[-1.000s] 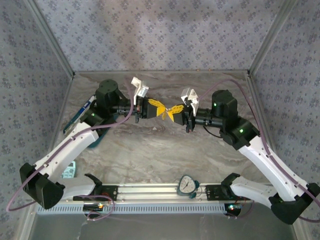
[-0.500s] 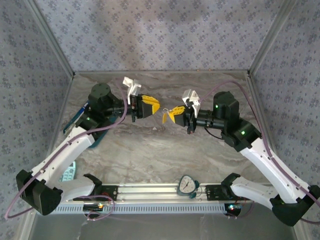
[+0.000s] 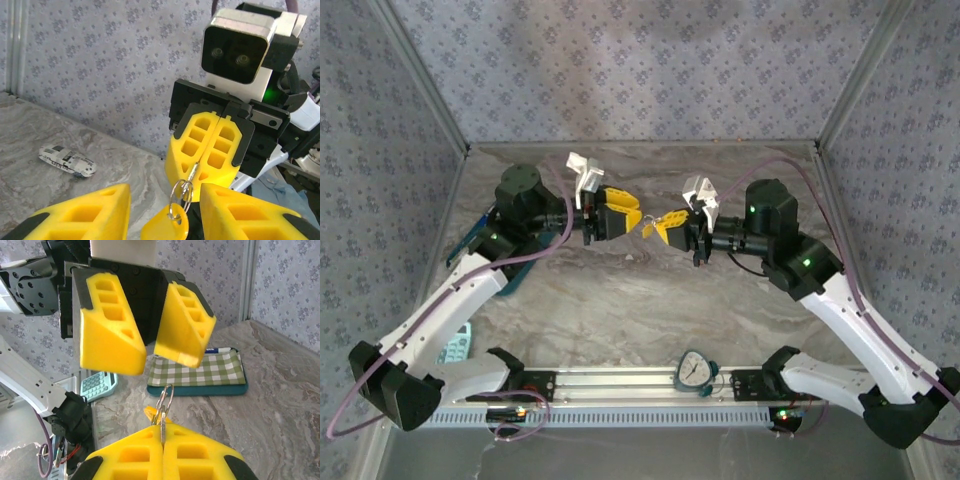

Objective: Remove the keys from the keyring

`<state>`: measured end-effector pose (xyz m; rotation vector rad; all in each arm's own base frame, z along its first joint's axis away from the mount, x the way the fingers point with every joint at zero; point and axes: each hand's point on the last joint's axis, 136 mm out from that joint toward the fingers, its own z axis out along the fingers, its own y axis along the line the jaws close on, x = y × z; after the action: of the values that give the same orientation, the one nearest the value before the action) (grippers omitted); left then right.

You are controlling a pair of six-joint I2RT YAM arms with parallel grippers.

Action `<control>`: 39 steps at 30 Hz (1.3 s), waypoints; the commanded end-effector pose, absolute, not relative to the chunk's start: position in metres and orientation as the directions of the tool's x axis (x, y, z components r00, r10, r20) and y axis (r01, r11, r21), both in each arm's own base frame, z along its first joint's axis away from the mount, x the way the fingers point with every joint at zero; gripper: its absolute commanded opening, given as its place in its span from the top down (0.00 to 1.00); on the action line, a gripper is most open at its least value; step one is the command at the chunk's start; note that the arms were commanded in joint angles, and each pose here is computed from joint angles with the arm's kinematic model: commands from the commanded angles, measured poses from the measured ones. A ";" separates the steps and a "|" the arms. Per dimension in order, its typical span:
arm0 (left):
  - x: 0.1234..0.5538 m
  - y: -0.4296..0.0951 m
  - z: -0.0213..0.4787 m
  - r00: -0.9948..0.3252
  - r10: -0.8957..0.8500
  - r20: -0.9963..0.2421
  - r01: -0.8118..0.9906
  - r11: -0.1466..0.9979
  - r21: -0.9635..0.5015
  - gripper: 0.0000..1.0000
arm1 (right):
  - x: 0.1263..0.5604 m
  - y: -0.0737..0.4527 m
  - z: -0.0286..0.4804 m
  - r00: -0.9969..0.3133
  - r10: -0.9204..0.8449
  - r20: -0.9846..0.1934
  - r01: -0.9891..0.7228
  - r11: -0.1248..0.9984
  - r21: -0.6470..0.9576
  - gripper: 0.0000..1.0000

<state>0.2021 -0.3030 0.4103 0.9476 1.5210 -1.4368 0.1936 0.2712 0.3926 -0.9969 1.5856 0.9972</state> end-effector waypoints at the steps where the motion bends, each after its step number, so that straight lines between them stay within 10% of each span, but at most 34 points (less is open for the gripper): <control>1: 0.194 -0.308 0.420 -0.345 0.002 -0.939 0.938 0.019 -0.345 0.58 | 0.191 0.272 0.405 -0.160 -0.127 -0.979 -0.942 0.316 0.113 1.00; 9: 0.191 -0.313 0.421 -0.339 0.017 -0.941 0.941 -0.002 -0.339 0.63 | 0.191 0.273 0.405 -0.157 -0.131 -0.979 -0.943 0.314 0.109 1.00; 17: 0.189 -0.312 0.421 -0.330 0.013 -0.944 0.944 -0.002 -0.330 0.99 | 0.192 0.272 0.404 -0.156 -0.133 -0.979 -0.940 0.323 0.106 1.00; 39: 0.200 -0.290 0.425 -0.320 -0.094 -0.943 0.939 0.105 -0.329 0.92 | 0.191 0.263 0.412 -0.120 -0.097 -0.988 -0.931 0.358 0.078 1.00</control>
<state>0.2028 -0.2950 0.4122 0.9080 1.4946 -1.4005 0.1907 0.2659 0.4034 -0.9782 1.5546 0.9705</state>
